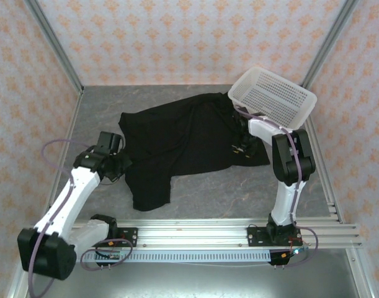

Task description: Fold and stack the t-shirts

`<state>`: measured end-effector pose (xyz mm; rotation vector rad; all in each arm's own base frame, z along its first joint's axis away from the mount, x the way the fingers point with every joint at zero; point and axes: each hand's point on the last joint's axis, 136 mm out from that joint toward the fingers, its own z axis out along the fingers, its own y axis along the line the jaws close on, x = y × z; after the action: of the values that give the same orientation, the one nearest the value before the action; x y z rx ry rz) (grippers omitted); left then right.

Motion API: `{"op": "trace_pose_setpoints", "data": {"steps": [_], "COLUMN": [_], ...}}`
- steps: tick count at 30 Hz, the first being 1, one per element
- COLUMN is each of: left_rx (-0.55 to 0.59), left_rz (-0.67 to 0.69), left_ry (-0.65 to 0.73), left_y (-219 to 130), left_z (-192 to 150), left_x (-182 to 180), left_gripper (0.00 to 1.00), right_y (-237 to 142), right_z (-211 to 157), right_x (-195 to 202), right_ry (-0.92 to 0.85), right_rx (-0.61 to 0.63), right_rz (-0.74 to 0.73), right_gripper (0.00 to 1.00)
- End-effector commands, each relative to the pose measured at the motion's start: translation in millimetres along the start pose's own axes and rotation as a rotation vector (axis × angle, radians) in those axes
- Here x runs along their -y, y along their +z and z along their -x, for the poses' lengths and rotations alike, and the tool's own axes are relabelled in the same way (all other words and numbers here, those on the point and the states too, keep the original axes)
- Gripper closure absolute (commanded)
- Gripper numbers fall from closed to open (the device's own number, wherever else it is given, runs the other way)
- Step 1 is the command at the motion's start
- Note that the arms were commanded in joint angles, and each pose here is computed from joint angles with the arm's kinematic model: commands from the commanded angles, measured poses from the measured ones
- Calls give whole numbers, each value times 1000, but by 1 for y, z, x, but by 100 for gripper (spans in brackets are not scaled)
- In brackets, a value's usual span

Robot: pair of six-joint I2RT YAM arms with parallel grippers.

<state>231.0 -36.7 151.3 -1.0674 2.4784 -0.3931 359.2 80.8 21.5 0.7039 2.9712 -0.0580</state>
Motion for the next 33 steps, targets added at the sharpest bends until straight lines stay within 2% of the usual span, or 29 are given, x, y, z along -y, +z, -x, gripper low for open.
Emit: {"op": "trace_pose_setpoints", "data": {"steps": [1, 5, 10, 16, 17, 19, 21, 24, 27, 30, 33], "left_rx": [-28, -13, -9, 34, 40, 42, 60, 85, 39, -37, -113], "left_rz": [-49, -66, 48, 182, 224, 266, 299, 310, 341, 374, 378], "left_ry": [-94, -90, -43, 101, 135, 189, 231, 218, 161, 99, 49], "left_y": [-24, -30, 12, 67, 74, 80, 72, 46, 30, 32, 49], "left_z": [-6, 3, 25, 82, 92, 103, 105, 90, 56, 21, -7], "left_x": [8, 21, 28, 52, 52, 51, 46, 22, -16, -50, -70], "left_gripper": [100, 100, 100, 98, 92, 65, 47, 43, 44, 49, 57], "right_y": [5, 6, 3, 1, 0, -4, -14, -34, -57, -78, -92], "right_z": [9, 13, 16, 20, 20, 21, 23, 24, 20, 11, -1], "right_x": [18, 20, 19, 21, 21, 20, 18, 14, 10, 4, -5], "right_ry": [5, 6, 2, 1, 2, 7, 6, 3, 2, -11, -40], "right_rx": [10, 10, 19, 31, 32, 37, 59, 98, 140, 176, 189], "right_rz": [-86, -87, -82, -103, -100, -92, -76, -40, 13, 73, 126], "right_gripper": [59, 59, 59, 59, 59, 59, 58, 56, 52, 49, 49]}}
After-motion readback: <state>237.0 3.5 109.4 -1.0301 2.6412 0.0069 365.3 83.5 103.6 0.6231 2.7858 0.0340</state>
